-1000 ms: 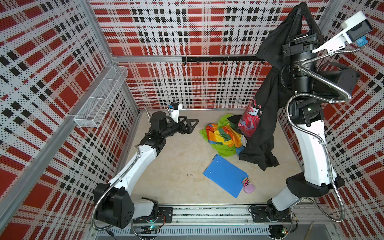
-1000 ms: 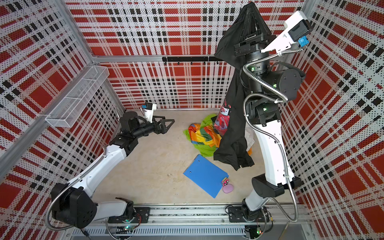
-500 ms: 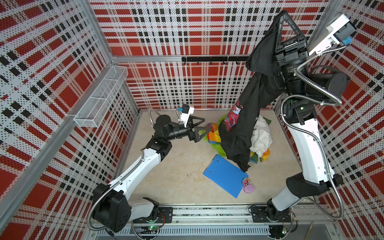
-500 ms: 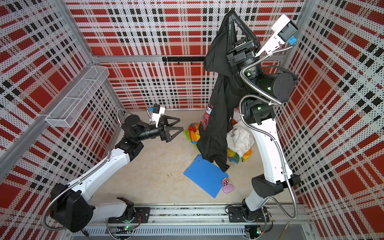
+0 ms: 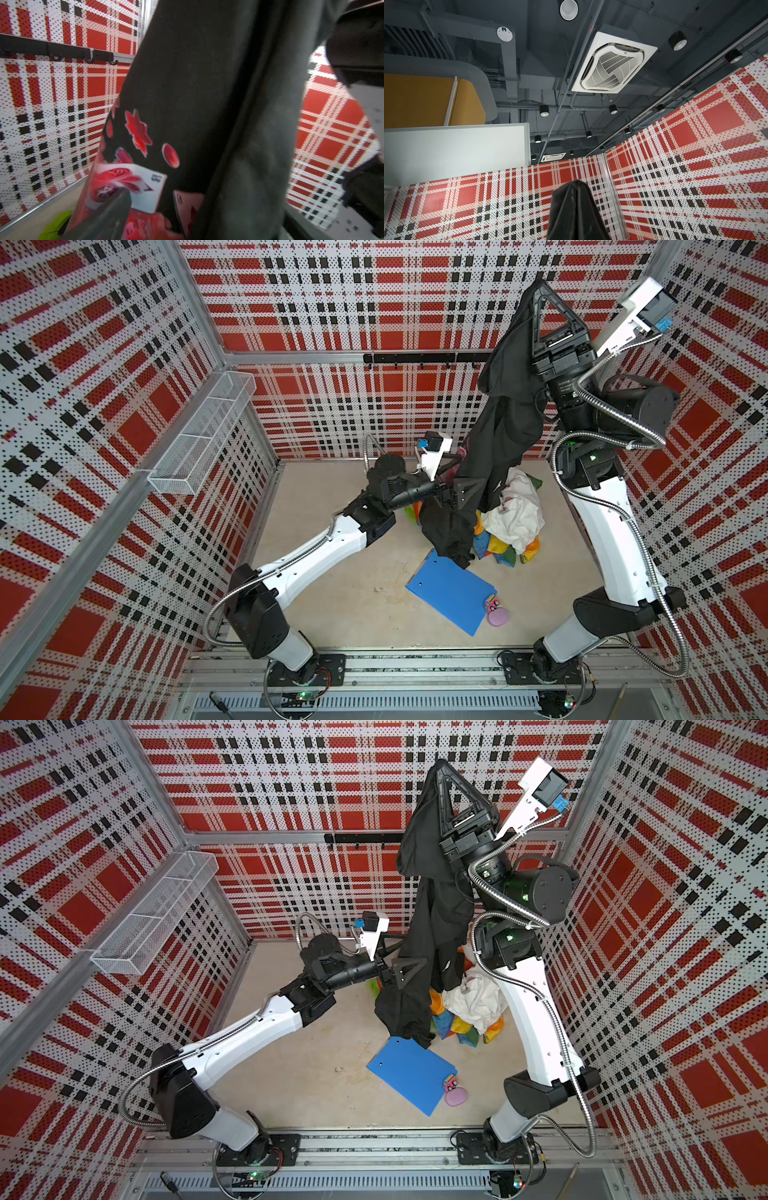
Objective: Pick out a specific cloth from the pile
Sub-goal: 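Grasp the hanging black shirt with the left gripper below the right gripper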
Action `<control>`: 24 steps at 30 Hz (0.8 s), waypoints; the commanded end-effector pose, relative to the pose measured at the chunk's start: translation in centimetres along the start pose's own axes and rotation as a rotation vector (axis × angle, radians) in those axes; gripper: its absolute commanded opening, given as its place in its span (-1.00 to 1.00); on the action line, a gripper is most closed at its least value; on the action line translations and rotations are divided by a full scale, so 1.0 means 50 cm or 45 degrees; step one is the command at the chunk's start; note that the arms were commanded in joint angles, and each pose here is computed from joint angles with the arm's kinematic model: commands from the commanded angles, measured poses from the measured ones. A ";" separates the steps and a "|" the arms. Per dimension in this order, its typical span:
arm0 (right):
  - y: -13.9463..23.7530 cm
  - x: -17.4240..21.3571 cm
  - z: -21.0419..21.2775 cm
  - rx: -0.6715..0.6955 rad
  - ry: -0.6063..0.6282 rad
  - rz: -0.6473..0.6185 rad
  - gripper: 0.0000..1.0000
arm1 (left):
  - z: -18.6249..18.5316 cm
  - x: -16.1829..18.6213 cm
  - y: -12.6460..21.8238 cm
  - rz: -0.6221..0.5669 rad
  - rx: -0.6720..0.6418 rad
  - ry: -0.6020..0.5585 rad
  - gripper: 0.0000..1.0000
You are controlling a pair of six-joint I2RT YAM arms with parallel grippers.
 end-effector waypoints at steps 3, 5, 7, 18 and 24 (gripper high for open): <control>0.019 -0.040 0.078 -0.114 0.037 -0.057 -0.96 | 0.063 0.016 -0.017 0.052 -0.388 -0.003 0.98; 0.022 -0.041 0.081 -0.112 0.041 -0.056 -0.96 | 0.068 0.019 -0.024 0.052 -0.407 -0.001 0.99; 0.024 -0.040 0.083 -0.111 0.040 -0.048 -0.96 | 0.065 0.018 -0.035 0.049 -0.358 0.000 0.98; 0.117 -0.008 0.040 0.260 0.123 -0.019 -0.96 | 0.056 -0.065 0.039 -0.083 -0.212 0.049 -0.80; 0.218 0.047 -0.029 0.620 0.169 0.067 -0.92 | 0.112 -0.135 0.161 -0.136 -0.223 0.138 -0.90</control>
Point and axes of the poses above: each gripper's point midway between its finger pads, its own y axis back along the fingers, its own z axis along the line the jaws close on, x = y × z, the point moved 8 cm from there along y, back along the fingers, and after that the axes turned 10 degrees about -y, right-handed, at the moved point
